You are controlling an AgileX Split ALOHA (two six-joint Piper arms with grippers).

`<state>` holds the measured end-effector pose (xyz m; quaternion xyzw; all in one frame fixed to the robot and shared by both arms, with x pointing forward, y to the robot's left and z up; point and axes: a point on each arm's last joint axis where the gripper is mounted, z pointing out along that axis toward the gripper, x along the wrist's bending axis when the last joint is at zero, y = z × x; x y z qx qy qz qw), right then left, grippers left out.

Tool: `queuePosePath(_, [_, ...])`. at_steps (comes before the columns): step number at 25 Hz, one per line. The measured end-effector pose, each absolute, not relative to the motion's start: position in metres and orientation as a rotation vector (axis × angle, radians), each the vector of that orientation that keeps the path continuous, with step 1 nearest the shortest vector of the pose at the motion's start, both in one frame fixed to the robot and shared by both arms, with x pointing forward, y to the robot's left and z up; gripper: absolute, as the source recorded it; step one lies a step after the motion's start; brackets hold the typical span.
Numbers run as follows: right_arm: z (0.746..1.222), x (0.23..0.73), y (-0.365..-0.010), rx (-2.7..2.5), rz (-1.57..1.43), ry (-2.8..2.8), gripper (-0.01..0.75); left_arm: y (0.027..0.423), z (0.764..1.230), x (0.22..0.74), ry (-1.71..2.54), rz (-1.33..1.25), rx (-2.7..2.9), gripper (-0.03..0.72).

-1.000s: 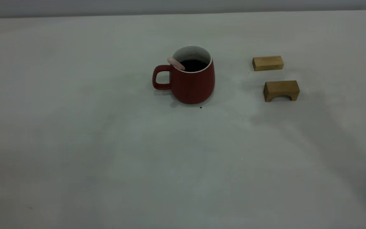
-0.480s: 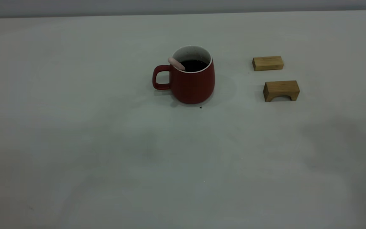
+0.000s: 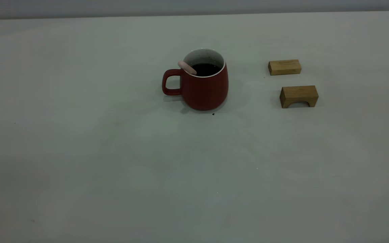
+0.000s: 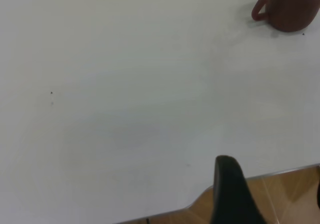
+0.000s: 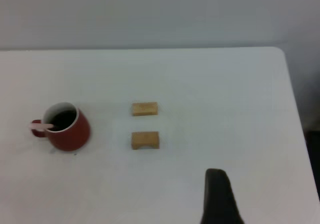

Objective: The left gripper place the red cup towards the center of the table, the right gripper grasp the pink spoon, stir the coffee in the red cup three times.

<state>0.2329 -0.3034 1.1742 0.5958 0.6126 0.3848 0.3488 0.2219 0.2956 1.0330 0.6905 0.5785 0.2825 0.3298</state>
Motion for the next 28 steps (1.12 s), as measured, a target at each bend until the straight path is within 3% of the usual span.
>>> queuePosePath(5, [1.116, 0.208, -0.304, 1.556, 0.972, 1.540, 0.535, 0.296, 1.033, 0.222, 1.513, 0.739, 1.806, 0.482])
queuePosePath(13, [1.047, 0.234, -0.303, 1.573, 0.878, 1.628, 0.535, 0.296, 1.033, 0.222, 1.513, 0.739, 1.806, 0.482])
queuePosePath(28, [1.039, 0.237, -0.302, 1.577, 0.843, 1.664, 0.535, 0.296, 1.033, 0.222, 1.513, 0.739, 1.806, 0.482])
